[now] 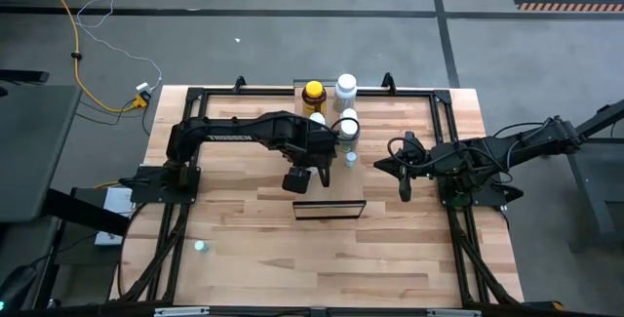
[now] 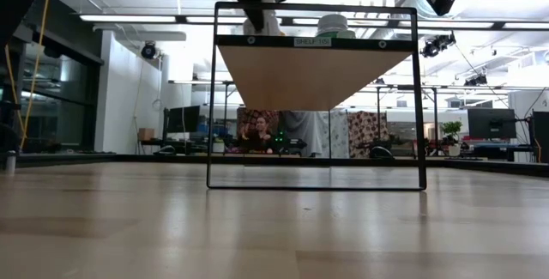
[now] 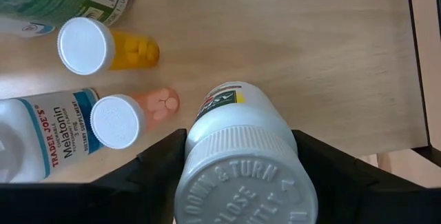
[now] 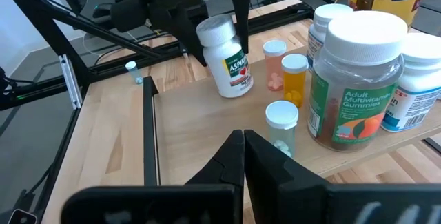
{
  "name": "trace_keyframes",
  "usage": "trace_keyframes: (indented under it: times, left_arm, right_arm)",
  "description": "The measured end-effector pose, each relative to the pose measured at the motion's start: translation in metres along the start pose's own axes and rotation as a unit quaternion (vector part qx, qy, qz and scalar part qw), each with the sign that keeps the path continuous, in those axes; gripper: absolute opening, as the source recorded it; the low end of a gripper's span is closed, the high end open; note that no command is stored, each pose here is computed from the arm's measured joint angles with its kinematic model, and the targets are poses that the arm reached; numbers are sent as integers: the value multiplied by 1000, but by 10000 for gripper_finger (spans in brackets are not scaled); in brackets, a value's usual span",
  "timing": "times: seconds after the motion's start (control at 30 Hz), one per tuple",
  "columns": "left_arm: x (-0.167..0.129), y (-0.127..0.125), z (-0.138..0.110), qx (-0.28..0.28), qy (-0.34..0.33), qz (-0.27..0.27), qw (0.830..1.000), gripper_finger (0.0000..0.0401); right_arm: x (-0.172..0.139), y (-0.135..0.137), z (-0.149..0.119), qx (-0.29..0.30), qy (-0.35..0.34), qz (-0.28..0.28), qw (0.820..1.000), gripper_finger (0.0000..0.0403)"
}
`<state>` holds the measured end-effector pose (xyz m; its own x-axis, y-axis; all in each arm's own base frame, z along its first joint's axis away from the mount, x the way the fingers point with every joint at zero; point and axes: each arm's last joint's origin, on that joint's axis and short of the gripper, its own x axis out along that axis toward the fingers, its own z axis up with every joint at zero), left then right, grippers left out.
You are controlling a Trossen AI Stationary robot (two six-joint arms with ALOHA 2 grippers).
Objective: Pick and place medicine bottles onto shelf by color
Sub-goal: Put the white green pill bottle on the shelf, then put the light blue pill bottle on the shelf
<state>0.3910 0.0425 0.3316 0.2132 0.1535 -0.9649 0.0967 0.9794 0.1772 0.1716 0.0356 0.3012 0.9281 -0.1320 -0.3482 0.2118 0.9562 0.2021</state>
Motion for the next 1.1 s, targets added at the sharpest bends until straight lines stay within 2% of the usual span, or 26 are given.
trace_keyframes:
  times: [0.43, 0.6, 0.73, 0.83, 0.93, 1.1]
  left_arm:
    - [0, 1, 1, -15, -2, 8, 1000, 326]
    - [-14, 2, 0, -30, -10, 10, 999, 343]
    - [-42, 6, -2, -71, -42, 14, 997, 342]
    - [-73, 8, -9, -124, -94, 18, 988, 337]
    - [-106, 6, -19, -171, -169, 18, 971, 331]
    - [-161, -9, -40, -193, -296, 52, 934, 320]
  right_arm:
    - [0, 0, 0, 0, 1, 2, 1000, 0]
    - [0, 0, 0, 0, 1, 1, 1000, 0]
    - [0, 0, 0, 0, 1, 1, 1000, 0]
    - [0, 0, 0, 0, 0, 1, 1000, 0]
    - [0, 0, 0, 0, 0, 1, 1000, 0]
    - [0, 0, 0, 21, 0, 1, 1000, 0]
